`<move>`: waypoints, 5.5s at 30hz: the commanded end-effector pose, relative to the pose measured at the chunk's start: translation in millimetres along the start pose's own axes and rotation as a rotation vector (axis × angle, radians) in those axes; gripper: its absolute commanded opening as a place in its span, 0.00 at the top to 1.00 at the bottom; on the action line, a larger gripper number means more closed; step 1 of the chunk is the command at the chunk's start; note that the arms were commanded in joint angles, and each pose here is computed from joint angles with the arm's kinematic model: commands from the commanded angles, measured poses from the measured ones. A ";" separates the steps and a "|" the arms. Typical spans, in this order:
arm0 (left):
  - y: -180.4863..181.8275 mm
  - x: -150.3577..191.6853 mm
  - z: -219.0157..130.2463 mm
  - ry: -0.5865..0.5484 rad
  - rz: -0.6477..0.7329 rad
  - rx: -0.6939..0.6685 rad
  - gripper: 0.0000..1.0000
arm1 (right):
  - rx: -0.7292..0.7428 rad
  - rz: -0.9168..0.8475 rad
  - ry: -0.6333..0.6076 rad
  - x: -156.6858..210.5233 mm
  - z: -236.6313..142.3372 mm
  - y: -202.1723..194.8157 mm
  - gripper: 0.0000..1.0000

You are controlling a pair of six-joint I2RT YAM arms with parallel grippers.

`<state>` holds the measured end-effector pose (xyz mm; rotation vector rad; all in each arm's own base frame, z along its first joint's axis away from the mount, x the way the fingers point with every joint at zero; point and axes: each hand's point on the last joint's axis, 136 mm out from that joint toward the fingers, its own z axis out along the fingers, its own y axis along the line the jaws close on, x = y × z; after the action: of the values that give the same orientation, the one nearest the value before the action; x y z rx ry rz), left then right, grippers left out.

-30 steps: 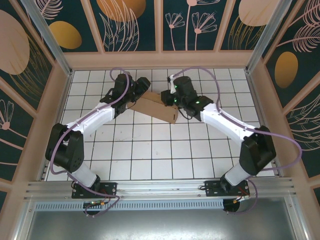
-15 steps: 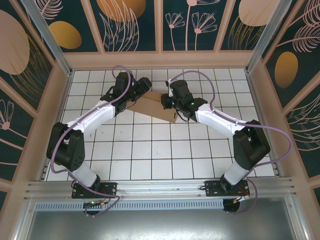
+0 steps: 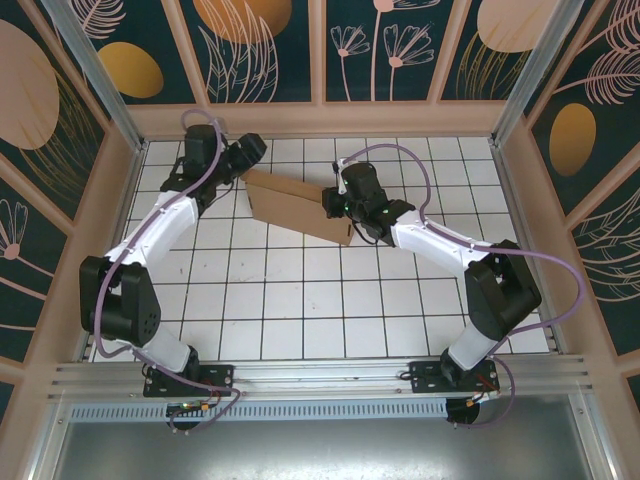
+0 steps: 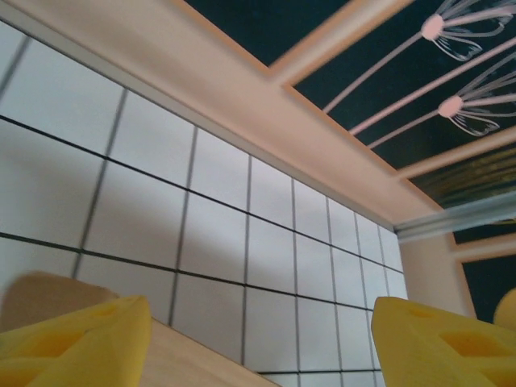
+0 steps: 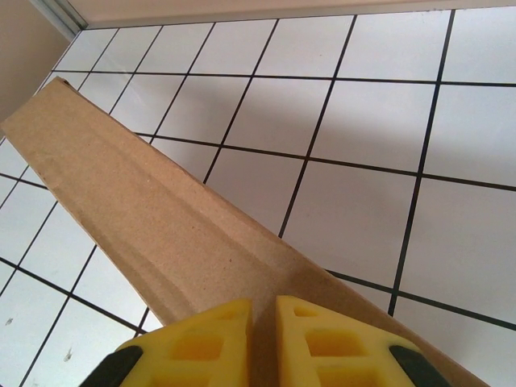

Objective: Fold the paper box

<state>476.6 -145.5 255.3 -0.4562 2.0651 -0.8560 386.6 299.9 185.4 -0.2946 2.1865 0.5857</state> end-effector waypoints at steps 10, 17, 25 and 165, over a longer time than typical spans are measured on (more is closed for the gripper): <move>50.3 23.6 48.6 0.106 0.019 0.013 0.27 | -0.004 0.001 0.150 49.2 7.4 -7.3 0.84; 58.2 59.5 49.1 0.166 -0.123 0.118 0.31 | -0.031 -0.024 0.166 52.5 10.2 -4.7 0.82; 66.0 76.4 20.7 0.145 -0.230 0.118 0.35 | -0.042 -0.073 0.169 39.0 11.6 -13.6 0.75; 51.5 43.0 -40.3 -0.015 1.288 0.277 1.00 | -0.312 -0.914 -0.168 -13.6 -63.9 -71.4 0.83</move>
<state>419.2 -118.4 192.0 0.9520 1.7124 -0.2946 371.6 202.2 196.2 -1.2892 1.5681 0.4118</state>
